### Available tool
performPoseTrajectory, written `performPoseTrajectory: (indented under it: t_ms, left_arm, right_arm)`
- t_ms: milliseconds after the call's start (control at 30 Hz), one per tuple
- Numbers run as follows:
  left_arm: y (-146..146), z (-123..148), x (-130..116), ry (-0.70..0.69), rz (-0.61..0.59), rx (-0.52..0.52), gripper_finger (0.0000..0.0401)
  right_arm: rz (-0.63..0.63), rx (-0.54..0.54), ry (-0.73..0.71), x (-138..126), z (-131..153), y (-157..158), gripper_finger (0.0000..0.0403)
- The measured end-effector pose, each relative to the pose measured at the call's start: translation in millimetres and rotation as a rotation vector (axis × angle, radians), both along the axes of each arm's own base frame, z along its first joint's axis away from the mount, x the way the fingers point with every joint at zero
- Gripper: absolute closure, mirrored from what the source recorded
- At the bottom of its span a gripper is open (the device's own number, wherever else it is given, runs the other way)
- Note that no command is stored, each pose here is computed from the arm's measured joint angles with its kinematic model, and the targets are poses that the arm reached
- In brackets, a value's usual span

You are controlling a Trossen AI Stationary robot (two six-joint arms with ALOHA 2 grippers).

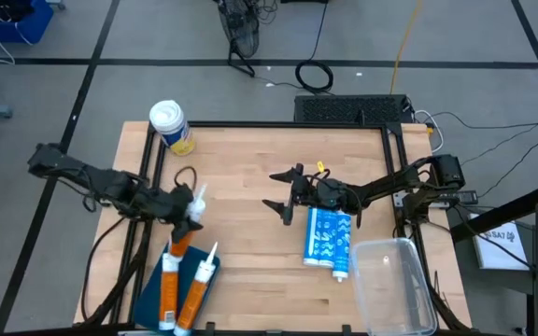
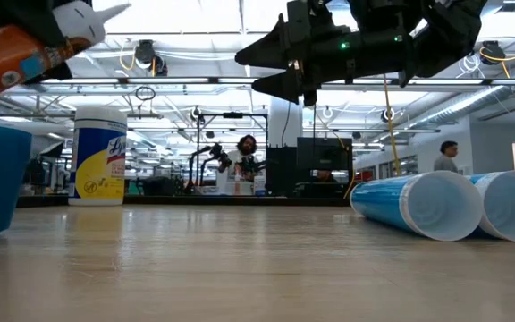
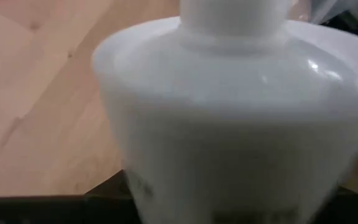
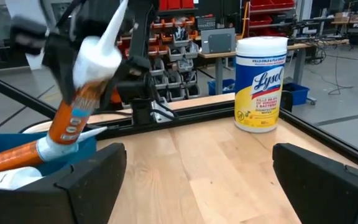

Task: Pick & place silicon tubes, Sealant and Lysol wipes
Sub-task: Put the orange sealant into the blue bin

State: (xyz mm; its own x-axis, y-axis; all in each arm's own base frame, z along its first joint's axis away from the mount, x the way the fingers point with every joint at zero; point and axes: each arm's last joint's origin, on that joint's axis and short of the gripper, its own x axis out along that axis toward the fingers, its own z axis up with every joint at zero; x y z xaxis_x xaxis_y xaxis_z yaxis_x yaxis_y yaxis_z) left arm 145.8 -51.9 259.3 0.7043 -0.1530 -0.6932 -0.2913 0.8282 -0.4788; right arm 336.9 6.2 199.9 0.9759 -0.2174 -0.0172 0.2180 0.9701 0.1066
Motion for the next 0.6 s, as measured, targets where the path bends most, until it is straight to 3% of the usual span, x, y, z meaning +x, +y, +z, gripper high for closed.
performPoseTrajectory:
  t_ms: [167, 300, 400, 600]
  left_arm:
    - [-13, -6, 9, 0.019, -0.008, -0.008, 0.0203]
    - [-18, 0, 13, -0.041, 0.008, -0.005, 0.0203]
    - [-23, 11, 17, -0.134, 0.073, -0.074, 0.0205]
    - [-34, 3, 13, -0.095, 0.191, -0.101, 0.0205]
  right_arm:
    - [-0.002, 0.0, 0.0, 0, 0, -1, 0.0023]
    - [-0.002, 0.0, 0.003, 0, 0, -1, 0.0023]
    - [-0.002, 0.0, 0.005, 0, -1, -1, 0.0023]
    - [-0.002, 0.006, 0.018, 0, -2, -1, 0.0023]
